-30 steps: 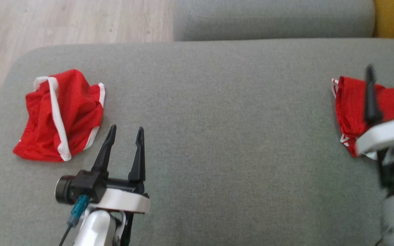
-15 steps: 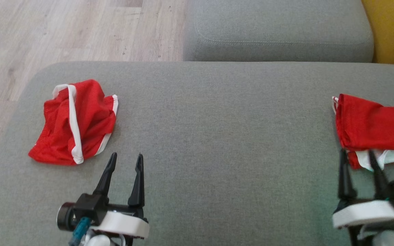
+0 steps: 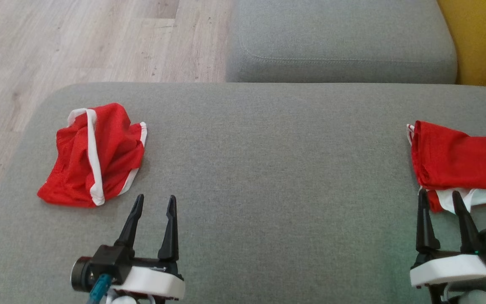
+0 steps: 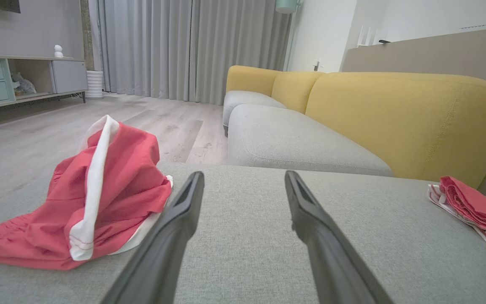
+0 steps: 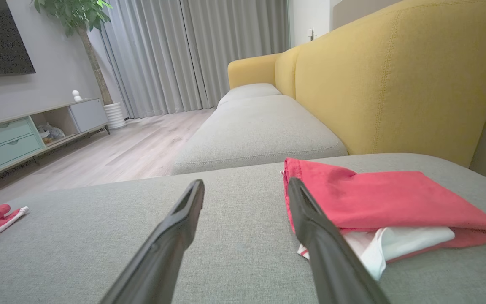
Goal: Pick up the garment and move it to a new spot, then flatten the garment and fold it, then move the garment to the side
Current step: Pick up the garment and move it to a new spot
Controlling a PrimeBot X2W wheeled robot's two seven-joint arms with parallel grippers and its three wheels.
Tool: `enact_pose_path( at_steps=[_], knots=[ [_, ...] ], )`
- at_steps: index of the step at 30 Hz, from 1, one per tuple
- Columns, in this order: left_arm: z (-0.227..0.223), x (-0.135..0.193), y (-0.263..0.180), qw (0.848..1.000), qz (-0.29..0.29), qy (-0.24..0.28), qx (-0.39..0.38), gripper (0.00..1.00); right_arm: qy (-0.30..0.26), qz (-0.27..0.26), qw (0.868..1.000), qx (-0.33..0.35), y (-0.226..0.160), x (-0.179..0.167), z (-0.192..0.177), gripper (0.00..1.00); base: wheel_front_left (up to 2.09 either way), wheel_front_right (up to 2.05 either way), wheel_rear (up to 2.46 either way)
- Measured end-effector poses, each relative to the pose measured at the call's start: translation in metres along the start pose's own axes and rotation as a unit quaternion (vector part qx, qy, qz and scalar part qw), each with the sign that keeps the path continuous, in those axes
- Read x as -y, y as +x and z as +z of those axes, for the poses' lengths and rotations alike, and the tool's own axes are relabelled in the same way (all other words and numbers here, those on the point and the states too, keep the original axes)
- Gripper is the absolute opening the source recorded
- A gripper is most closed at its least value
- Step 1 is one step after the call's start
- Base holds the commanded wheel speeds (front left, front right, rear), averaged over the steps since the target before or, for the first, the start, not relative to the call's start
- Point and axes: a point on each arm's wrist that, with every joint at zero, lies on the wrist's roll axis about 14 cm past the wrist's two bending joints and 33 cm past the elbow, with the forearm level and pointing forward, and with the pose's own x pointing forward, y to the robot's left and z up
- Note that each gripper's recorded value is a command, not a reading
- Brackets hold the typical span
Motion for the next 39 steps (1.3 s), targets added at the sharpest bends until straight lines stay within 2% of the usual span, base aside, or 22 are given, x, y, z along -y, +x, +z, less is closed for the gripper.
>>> enact_pose_path(
  at_steps=[10, 15, 24, 33, 39],
  knots=[
    [0.002, -0.003, -0.002, 1.000, 0.006, -0.001, 0.003, 1.00, 0.003, 0.006, 1.000, 0.007, 0.001, -0.004, 0.004, 1.00, 0.00, 0.00, 0.00],
    [0.002, -0.013, -0.006, 1.000, 0.024, -0.003, 0.004, 1.00, 0.006, 0.026, 1.000, -0.007, 0.002, -0.017, -0.005, 1.00, 0.00, 0.00, 0.00],
    [0.008, -0.052, -0.031, 0.996, 0.090, 0.007, 0.013, 1.00, 0.015, 0.118, 0.993, -0.023, 0.015, -0.079, -0.014, 1.00, 0.00, 0.00, 0.00],
    [0.013, -0.093, -0.065, 0.987, 0.160, 0.018, 0.021, 1.00, 0.026, 0.202, 0.978, -0.037, 0.020, -0.137, -0.020, 1.00, 0.00, 0.00, 0.00],
    [0.017, -0.106, -0.082, 0.982, 0.186, 0.021, 0.028, 1.00, 0.033, 0.244, 0.968, -0.046, 0.016, -0.167, -0.024, 1.00, 0.00, 0.00, 0.00]
  ],
)
